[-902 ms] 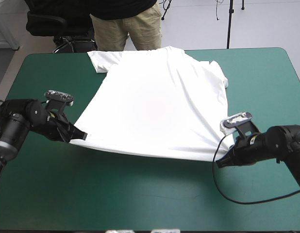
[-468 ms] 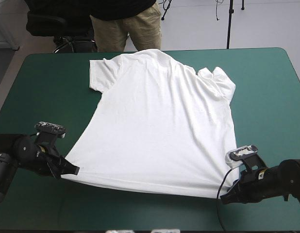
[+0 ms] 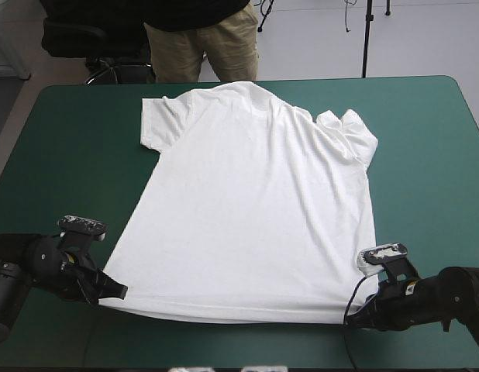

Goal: Fold the cloth

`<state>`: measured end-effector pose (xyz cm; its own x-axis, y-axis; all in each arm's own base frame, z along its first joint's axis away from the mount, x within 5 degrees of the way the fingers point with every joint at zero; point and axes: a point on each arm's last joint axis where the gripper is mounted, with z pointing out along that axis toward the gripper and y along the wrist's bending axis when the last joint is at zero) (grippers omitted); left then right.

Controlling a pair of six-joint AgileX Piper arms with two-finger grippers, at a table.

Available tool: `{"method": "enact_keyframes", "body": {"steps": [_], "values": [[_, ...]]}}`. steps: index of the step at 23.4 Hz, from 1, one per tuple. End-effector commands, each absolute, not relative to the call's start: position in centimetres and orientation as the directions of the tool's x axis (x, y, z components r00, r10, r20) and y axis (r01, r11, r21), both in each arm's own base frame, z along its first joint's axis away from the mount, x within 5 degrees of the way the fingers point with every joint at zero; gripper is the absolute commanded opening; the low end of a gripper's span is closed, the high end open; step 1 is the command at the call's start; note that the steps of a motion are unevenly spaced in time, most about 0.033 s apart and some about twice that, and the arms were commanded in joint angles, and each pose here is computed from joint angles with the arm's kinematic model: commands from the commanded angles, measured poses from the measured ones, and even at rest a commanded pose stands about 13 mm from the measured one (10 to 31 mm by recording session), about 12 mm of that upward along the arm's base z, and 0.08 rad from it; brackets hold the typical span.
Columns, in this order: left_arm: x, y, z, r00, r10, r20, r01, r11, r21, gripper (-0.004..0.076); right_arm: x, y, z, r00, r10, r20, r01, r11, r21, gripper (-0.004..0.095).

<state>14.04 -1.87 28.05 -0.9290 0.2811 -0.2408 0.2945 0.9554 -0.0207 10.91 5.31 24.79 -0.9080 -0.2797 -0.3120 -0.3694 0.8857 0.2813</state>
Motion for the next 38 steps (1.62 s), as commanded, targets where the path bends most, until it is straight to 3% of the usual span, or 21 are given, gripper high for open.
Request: {"method": "enact_keyframes", "body": {"steps": [1,5,9,10,13,14,18,26,34,38], "values": [[14.4,-2.0,28.7,-0.919,0.276,-0.282,0.292,0.956,-0.017,0.0018,11.4,5.4,25.5,-0.888,-0.265,-0.375,-0.381,0.881,0.281,0.0139],[14.4,-2.3,28.7,-0.916,0.276,-0.290,0.302,0.952,-0.048,0.0192,11.2,5.5,25.5,-0.891,-0.286,-0.353,-0.395,0.872,0.290,0.0338],[14.7,-2.7,29.4,-0.907,0.260,-0.330,0.304,0.949,-0.087,0.0454,10.8,5.3,26.6,-0.880,-0.312,-0.359,-0.417,0.869,0.266,0.0410],[14.8,-2.7,29.8,-0.903,0.254,-0.346,0.300,0.950,-0.085,0.0464,10.8,5.1,27.2,-0.874,-0.312,-0.372,-0.417,0.875,0.244,0.0410],[17.6,-2.7,33.0,-0.819,0.146,-0.555,0.214,0.975,-0.060,0.0464,10.7,4.1,32.1,-0.813,-0.266,-0.518,-0.379,0.917,0.124,0.0399],[18.3,-2.7,33.3,-0.808,0.142,-0.572,0.213,0.975,-0.058,0.0465,10.8,3.9,33.1,-0.797,-0.260,-0.545,-0.369,0.924,0.098,0.0399],[26.0,-3.4,33.3,-0.843,0.136,-0.521,0.199,0.978,-0.067,0.0464,11.9,3.6,36.8,-0.714,-0.246,-0.656,-0.352,0.935,0.033,0.0395],[38.9,-4.7,30.3,-0.867,0.149,-0.475,0.212,0.974,-0.081,0.0464,13.7,4.0,36.7,-0.690,-0.234,-0.685,-0.345,0.938,0.027,0.0385],[42.7,-5.4,26.5,-0.879,0.153,-0.451,0.229,0.966,-0.120,0.0464,13.9,4.0,36.8,-0.682,-0.219,-0.697,-0.338,0.941,0.035,0.0372],[43.5,-5.7,23.6,-0.912,0.164,-0.375,0.230,0.963,-0.137,0.0459,13.8,4.2,36.9,-0.688,-0.202,-0.697,-0.337,0.939,0.060,0.0358]]}}
